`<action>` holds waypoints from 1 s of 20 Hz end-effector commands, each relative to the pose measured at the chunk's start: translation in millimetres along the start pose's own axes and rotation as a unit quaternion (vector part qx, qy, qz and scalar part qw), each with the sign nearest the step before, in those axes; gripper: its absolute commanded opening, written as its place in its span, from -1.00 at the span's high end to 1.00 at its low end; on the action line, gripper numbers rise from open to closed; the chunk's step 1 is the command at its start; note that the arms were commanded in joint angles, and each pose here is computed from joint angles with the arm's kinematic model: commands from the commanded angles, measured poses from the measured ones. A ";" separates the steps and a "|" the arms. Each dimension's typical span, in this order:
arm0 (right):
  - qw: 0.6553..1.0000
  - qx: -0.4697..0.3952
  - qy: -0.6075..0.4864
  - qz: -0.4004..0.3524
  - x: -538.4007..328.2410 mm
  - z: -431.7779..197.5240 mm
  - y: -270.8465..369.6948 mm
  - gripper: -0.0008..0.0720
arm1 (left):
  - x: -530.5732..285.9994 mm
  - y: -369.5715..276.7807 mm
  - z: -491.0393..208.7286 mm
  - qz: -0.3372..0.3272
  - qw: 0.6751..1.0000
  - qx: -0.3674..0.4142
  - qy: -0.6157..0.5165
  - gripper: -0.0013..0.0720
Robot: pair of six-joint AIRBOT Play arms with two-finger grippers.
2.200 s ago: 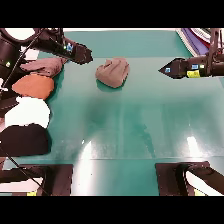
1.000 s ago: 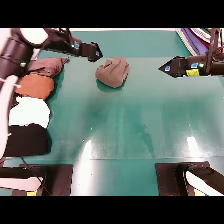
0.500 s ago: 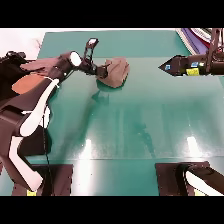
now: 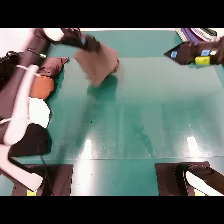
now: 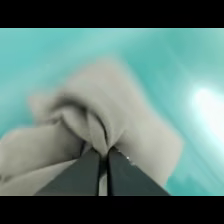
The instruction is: Fold the shirts.
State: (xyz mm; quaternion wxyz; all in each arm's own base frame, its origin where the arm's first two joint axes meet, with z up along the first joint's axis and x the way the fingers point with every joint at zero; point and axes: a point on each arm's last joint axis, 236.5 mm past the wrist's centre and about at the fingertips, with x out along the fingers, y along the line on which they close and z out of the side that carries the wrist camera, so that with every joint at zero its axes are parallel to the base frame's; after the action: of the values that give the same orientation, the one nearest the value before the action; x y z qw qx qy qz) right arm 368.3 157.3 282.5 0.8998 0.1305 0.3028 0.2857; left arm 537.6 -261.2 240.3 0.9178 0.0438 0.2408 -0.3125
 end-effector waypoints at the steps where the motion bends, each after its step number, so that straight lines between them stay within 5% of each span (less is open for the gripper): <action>1: 0.998 -0.039 -0.057 0.008 -33.3 41.9 27.5 0.93 | -122.4 -45.1 81.1 0.001 0.989 0.106 -0.106 0.89; 9: 0.990 -0.080 -0.114 0.017 -73.4 78.0 59.1 0.93 | -136.4 -195.2 14.8 -0.205 0.971 0.121 -0.035 0.88; 11: 0.990 -0.080 -0.112 0.017 -73.3 77.0 59.0 0.93 | -123.7 -216.1 7.0 -0.230 0.967 0.097 -0.037 -0.81; 13: 0.990 -0.080 -0.111 0.017 -73.3 76.6 59.2 0.93 | -118.3 -192.4 9.2 -0.194 0.977 0.080 -0.032 -0.75; 17: 0.991 -0.080 -0.103 0.018 -72.4 72.9 59.3 0.91 | -102.6 -46.9 -5.6 -0.053 0.996 -0.066 0.007 -0.75; 18: 0.992 -0.080 -0.096 0.019 -71.2 69.7 58.9 0.68 | -91.2 -13.1 -30.0 -0.032 0.993 -0.110 0.039 -0.75; 19: 0.993 -0.080 -0.089 0.019 -70.3 66.2 58.6 0.17 | -76.7 12.8 -62.2 -0.019 0.986 -0.148 0.078 -0.75; 20: 0.993 -0.080 -0.083 0.019 -69.3 63.9 58.2 0.04 | -60.0 25.8 -93.3 -0.019 0.977 -0.178 0.113 -0.75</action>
State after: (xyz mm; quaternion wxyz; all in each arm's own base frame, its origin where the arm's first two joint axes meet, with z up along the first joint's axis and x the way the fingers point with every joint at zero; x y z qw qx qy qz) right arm 340.3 157.6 395.4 0.9276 0.0913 0.1860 0.3109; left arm 445.9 -238.6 253.6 0.8886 -0.0222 0.3013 -0.3452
